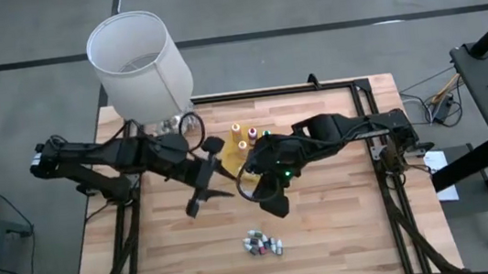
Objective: Pick & Place food coloring
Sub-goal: Put the small purple food coloring bottle into the yellow bin
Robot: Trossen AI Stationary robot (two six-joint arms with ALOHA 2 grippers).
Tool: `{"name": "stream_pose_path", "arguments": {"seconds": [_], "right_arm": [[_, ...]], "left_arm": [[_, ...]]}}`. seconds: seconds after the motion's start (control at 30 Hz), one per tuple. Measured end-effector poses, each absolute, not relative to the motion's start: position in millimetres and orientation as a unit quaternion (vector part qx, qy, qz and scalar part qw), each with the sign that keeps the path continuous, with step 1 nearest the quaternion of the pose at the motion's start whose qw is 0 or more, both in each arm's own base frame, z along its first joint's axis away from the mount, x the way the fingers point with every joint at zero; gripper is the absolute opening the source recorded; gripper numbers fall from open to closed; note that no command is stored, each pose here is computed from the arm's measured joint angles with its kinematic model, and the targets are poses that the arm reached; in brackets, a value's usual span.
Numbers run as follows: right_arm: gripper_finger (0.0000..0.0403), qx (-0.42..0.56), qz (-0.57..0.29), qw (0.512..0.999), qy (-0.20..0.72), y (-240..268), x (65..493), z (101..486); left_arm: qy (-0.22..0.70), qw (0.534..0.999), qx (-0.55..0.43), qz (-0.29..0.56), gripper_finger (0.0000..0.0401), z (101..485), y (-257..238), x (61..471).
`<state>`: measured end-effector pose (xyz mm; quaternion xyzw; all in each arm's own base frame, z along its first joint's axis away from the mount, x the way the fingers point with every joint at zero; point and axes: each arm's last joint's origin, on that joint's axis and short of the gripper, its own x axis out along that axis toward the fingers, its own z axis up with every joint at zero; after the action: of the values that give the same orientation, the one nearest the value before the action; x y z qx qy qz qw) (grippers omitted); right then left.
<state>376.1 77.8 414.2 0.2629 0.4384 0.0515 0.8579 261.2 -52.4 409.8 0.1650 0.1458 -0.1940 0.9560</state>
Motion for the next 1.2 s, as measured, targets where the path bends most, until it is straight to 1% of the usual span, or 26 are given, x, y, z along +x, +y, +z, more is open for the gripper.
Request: {"name": "stream_pose_path", "arguments": {"seconds": [0.1, 0.33, 0.8, 1.2], "right_arm": [[0.0068, 0.269, 0.059, 0.855, 0.44, 75.7, 376.5, 414.3], [0.0068, 0.28, 0.071, 0.854, 0.432, 75.0, 378.5, 416.3], [0.0068, 0.297, 0.075, 0.857, 0.415, 69.5, 381.5, 419.6], [0.0068, 0.3, 0.081, 0.854, 0.417, 68.3, 381.7, 419.7]], "left_arm": [[0.142, 0.949, 0.192, -0.208, 0.0133, 409.1, -59.9, 262.4], [0.147, 0.941, 0.229, -0.2, 0.0133, 404.9, -65.6, 266.2], [0.168, 0.939, 0.239, -0.184, 0.0133, 394.1, -69.7, 278.8], [0.132, 0.941, 0.256, -0.178, 0.0133, 402.9, -74.9, 277.4]]}}
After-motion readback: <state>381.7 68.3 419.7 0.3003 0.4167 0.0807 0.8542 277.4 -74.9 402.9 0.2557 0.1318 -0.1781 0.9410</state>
